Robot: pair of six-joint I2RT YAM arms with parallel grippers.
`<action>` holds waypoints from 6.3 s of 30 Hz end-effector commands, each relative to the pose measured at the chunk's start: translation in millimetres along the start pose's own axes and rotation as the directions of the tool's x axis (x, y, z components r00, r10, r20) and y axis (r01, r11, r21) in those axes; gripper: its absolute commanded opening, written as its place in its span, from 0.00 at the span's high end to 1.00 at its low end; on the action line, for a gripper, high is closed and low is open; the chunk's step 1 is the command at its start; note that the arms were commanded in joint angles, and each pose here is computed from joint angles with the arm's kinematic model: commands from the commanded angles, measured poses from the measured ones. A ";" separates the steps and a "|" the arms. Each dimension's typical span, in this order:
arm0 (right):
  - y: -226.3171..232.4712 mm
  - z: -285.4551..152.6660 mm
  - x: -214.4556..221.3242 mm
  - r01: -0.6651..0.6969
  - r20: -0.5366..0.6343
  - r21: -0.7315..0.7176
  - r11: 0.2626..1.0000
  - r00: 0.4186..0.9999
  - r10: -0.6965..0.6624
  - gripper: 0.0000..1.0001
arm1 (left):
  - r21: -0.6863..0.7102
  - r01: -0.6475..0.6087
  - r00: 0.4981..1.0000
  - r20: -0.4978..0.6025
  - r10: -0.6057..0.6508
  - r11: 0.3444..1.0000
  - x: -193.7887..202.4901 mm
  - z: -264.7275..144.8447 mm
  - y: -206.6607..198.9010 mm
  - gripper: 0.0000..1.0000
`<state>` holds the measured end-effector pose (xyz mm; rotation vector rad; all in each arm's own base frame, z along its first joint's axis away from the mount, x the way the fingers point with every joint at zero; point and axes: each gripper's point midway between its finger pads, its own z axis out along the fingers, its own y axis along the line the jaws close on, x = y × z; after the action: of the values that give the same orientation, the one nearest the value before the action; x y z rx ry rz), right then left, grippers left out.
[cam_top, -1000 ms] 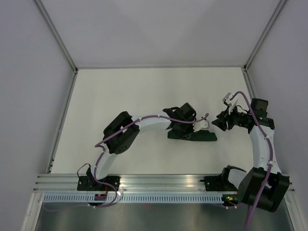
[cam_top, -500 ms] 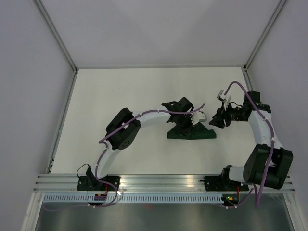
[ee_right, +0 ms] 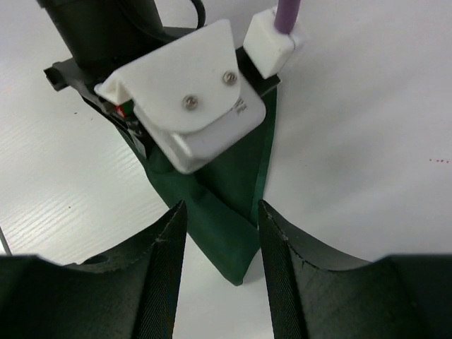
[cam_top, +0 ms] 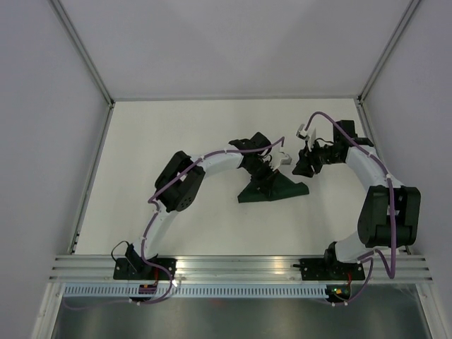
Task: Fold the napkin, place the utensils inside, and roll it up
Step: Roll the napkin at the center of the board.
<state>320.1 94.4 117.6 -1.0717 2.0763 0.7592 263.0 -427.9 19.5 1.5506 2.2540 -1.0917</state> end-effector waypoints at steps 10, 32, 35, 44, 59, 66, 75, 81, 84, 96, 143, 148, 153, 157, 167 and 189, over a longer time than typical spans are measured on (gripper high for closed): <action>53.3 36.7 15.8 0.363 -0.103 -0.029 0.931 0.926 -0.364 0.46 | -0.018 0.366 0.883 -0.308 -0.354 0.930 100.3 11.3 13.5 0.87; 98.8 77.1 45.5 0.641 -0.155 -0.130 0.756 0.740 -0.655 0.32 | 0.026 0.414 0.857 -0.348 -0.380 0.910 106.5 5.4 11.7 0.81; 101.0 79.9 45.0 0.647 -0.159 -0.141 0.749 0.732 -0.662 0.32 | 0.035 0.416 0.858 -0.347 -0.379 0.909 105.7 7.1 12.7 0.81; 104.2 92.1 50.7 0.660 -0.164 -0.178 0.729 0.711 -0.684 0.32 | 0.047 0.421 0.859 -0.343 -0.381 0.906 104.3 5.6 14.2 0.78; 107.2 100.0 52.9 0.696 -0.163 -0.184 0.695 0.675 -0.719 0.31 | 0.067 0.406 0.868 -0.339 -0.362 0.911 102.0 2.9 10.8 0.76; 110.9 111.3 62.4 0.690 -0.189 -0.255 0.677 0.651 -0.735 0.33 | 0.070 0.396 0.873 -0.337 -0.352 0.915 100.2 0.8 8.9 0.75; 115.1 109.7 74.3 0.632 -0.221 -0.279 0.723 0.691 -0.689 0.57 | 0.110 0.409 0.885 -0.289 -0.364 0.906 81.8 -4.9 -0.4 0.68; 116.7 109.1 77.2 0.606 -0.222 -0.290 0.741 0.710 -0.668 0.74 | 0.146 0.409 0.907 -0.173 -0.384 0.901 54.0 -10.5 -9.7 0.63; 117.1 108.3 75.7 0.581 -0.214 -0.306 0.754 0.730 -0.649 0.79 | 0.144 0.423 0.905 -0.118 -0.408 0.895 43.4 -16.3 -11.1 0.62; 119.3 100.9 81.3 0.470 -0.223 -0.399 0.787 0.783 -0.580 0.81 | 0.075 0.530 0.832 0.148 -0.535 0.845 7.3 -65.8 21.5 0.62; 82.8 130.7 83.9 -0.077 -0.428 -0.611 0.788 0.869 -0.247 0.82 | -0.815 -0.319 0.676 0.162 0.719 0.483 -5.9 -136.4 -68.0 0.47; 79.6 130.4 86.3 -0.076 -0.436 -0.604 0.793 0.865 -0.249 0.82 | -0.776 -0.423 0.650 0.101 0.753 0.469 -12.0 -103.9 -70.1 0.44; 77.9 129.8 87.2 -0.082 -0.443 -0.598 0.797 0.862 -0.244 0.82 | -0.726 -0.483 0.656 0.070 0.751 0.490 -2.1 -72.4 -64.6 0.42; 77.9 130.2 88.4 -0.091 -0.448 -0.597 0.797 0.862 -0.238 0.82 | -0.712 -0.494 0.660 0.068 0.748 0.500 1.5 -59.1 -60.0 0.41; 76.5 132.1 90.0 -0.099 -0.453 -0.592 0.800 0.861 -0.229 0.81 | -0.702 -0.490 0.682 0.062 0.729 0.518 12.5 -34.6 -44.5 0.39; 75.4 132.0 84.5 -0.107 -0.451 -0.584 0.804 0.867 -0.213 0.69 | -0.622 -0.405 0.802 0.110 0.587 0.670 45.9 -0.2 -24.1 0.84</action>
<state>239.9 194.1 14.3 -1.7233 2.3348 1.4001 228.2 -397.4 24.4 1.4721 1.4744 -0.3092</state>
